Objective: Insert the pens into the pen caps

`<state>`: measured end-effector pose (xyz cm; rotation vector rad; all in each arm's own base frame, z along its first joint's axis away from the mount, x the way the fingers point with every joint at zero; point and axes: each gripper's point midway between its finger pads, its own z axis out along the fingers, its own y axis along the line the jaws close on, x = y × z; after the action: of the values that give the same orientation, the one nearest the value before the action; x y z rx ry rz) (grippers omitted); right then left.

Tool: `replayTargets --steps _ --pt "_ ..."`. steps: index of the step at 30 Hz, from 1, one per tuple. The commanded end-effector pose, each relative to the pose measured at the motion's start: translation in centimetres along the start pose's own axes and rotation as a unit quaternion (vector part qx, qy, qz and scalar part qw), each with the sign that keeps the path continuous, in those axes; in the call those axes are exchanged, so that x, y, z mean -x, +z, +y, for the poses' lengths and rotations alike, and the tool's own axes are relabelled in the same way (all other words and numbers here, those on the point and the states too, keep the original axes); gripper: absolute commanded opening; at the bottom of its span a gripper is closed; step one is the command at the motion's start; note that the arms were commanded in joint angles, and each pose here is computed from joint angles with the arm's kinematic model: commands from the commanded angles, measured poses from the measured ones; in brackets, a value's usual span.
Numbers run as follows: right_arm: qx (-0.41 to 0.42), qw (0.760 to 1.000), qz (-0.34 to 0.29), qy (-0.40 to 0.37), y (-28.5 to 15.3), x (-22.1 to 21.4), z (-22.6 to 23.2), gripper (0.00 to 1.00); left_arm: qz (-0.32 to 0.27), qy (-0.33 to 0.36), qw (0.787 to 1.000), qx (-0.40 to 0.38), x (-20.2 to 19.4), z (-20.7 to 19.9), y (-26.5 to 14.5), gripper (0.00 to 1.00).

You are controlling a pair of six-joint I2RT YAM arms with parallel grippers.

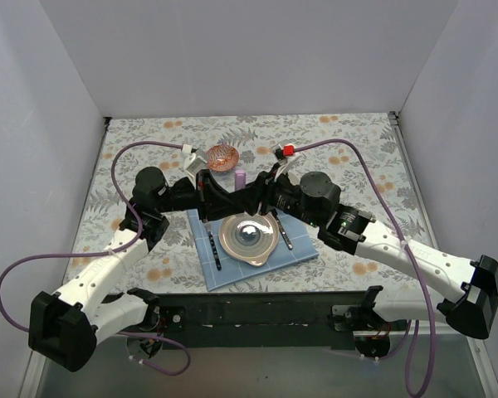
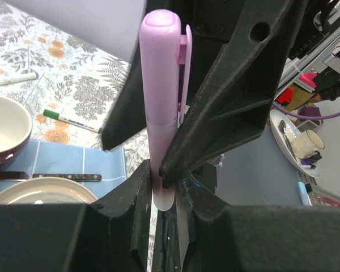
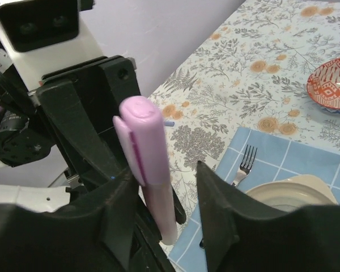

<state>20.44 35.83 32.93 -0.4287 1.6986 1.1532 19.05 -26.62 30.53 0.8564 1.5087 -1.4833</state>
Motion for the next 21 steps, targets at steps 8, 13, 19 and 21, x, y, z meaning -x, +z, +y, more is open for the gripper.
replayTargets --steps 8,13,19,21 --pt "0.002 0.999 -0.022 -0.037 0.4 2.1 -0.9 0.01 0.02 -0.017 1.0 -0.008 -1.4 0.2 0.0 0.58" --pt "-0.114 0.992 0.0 -0.063 -1.6 4.4 -10.6 0.01 0.017 -0.028 0.999 0.04 -2.7 2.1 -0.2 0.86" --pt "-0.374 0.913 0.146 -0.076 -9.5 0.3 -24.5 0.01 -0.038 -0.047 0.985 0.163 -1.1 5.6 -1.0 0.98" --pt "-0.395 0.9 0.179 -0.046 -11.2 -1.8 -26.4 0.01 -0.052 -0.055 0.977 0.198 -0.5 6.5 -1.5 0.98"
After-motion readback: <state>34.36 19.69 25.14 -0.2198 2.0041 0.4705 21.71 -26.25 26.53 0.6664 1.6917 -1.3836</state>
